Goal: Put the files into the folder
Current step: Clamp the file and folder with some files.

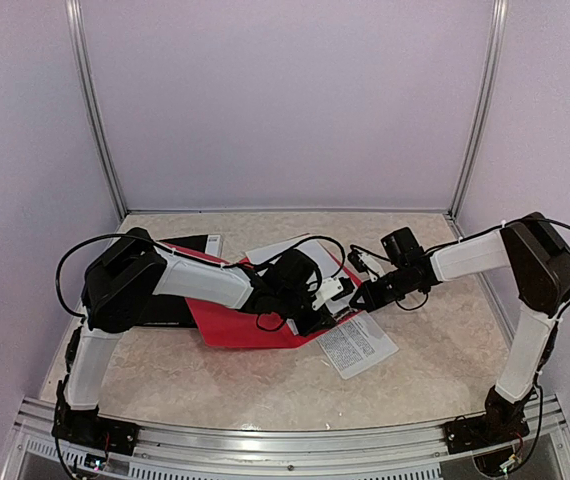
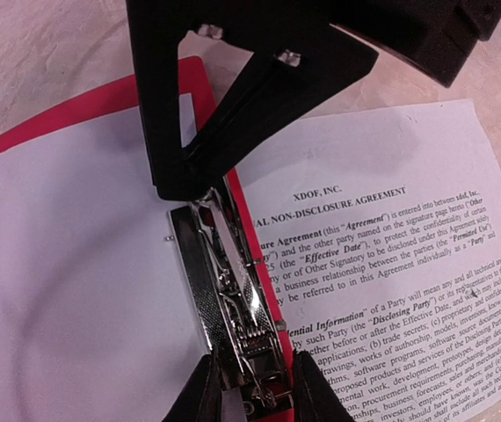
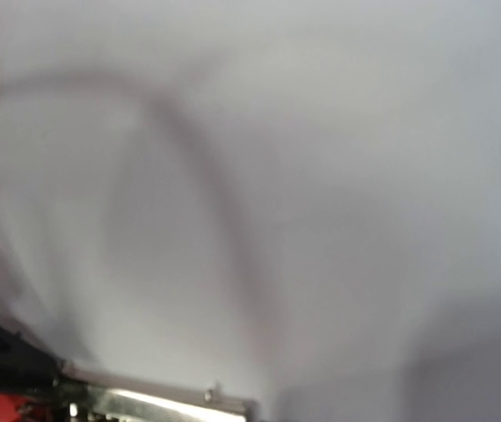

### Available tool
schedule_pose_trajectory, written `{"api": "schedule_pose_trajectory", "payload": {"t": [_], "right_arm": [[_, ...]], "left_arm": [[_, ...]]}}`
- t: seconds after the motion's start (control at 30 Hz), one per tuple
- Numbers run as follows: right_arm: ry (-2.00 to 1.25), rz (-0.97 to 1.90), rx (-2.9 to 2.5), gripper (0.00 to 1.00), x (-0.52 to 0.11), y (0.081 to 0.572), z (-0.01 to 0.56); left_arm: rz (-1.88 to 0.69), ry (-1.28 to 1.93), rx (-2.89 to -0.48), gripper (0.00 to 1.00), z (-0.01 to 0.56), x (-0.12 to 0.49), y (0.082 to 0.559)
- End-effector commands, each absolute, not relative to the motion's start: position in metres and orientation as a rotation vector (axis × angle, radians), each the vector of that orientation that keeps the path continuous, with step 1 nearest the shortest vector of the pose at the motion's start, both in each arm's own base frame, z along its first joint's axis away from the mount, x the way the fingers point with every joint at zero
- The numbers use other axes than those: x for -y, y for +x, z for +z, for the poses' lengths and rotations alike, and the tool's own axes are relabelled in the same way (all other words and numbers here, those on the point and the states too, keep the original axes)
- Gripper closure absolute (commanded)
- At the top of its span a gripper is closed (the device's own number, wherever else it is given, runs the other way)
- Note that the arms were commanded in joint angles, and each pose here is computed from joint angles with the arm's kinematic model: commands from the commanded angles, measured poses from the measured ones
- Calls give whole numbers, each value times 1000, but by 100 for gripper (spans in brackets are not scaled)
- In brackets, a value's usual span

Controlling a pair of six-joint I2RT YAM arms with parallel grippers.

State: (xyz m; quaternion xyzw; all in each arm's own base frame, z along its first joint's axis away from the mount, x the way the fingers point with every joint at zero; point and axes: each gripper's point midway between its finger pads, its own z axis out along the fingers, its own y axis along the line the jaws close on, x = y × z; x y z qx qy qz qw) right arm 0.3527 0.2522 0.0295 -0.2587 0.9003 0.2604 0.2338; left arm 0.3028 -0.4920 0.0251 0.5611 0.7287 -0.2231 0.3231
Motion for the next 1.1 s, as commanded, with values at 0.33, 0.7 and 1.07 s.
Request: {"api": "schedule_pose_trajectory", "payload": {"t": [0.33,0.7,1.07], "right_arm": [[-670,517,-2646,100,-211,331,-25],[-662,525,-2632,100,-210,326,-16],[-663,549,-2616,100,-212,324,-2]], "left_arm": [[-545,1487,-1997,76,5,477,296],[-548,1483,-2002,76,6,477,297],[-541,1468,-2022,76,5,476,300]]}}
